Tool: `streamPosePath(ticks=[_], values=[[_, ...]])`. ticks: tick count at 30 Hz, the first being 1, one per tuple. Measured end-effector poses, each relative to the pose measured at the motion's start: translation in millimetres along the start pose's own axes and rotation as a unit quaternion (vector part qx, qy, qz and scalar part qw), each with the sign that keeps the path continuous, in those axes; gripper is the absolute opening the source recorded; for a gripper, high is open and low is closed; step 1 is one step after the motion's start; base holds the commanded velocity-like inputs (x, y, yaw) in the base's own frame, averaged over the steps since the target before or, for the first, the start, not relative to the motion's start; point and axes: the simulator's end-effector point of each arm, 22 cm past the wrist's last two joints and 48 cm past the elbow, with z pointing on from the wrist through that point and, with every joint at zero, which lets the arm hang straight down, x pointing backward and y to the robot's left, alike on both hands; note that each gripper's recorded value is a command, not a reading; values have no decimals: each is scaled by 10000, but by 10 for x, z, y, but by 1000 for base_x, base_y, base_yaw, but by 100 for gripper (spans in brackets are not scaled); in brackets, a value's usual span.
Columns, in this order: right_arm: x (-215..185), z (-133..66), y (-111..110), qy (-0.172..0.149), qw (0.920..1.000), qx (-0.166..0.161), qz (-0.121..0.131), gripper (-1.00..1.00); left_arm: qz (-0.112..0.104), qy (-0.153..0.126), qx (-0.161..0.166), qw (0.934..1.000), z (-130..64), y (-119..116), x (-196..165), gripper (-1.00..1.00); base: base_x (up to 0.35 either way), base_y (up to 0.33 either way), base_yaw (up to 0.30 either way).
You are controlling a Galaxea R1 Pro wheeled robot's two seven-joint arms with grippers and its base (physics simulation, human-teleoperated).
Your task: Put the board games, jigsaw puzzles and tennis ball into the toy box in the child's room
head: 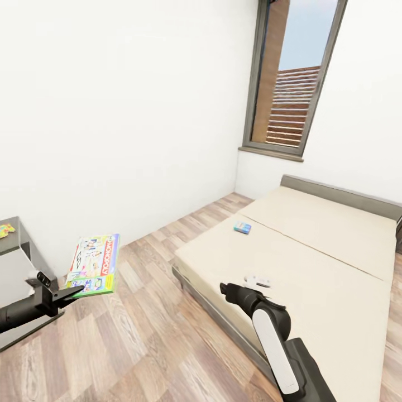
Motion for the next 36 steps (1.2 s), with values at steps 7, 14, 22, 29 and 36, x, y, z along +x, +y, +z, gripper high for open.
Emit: streamPosePath(ticks=[7,14,22,29,36], values=[[-11,-16,14,-19,10000,-9,-15,100,16,-4,2,10000,-6,-18,-2,-100,215,0,277],[-24,-30,20,-36,10000,-15,-19,100,31,-1,8,10000,-6,-34,-2,-100,308,0,277],[-29,-38,25,-44,10000,-18,-21,100,47,0,18,10000,-2,-51,-2,-100,301,113,277],[-38,-47,35,-55,10000,-25,-21,100,59,-3,29,10000,-1,-66,-5,-100,244,85,277],[-46,-57,39,-66,10000,-27,-25,100,67,-6,49,10000,6,-81,-2,-100,192,4,277]])
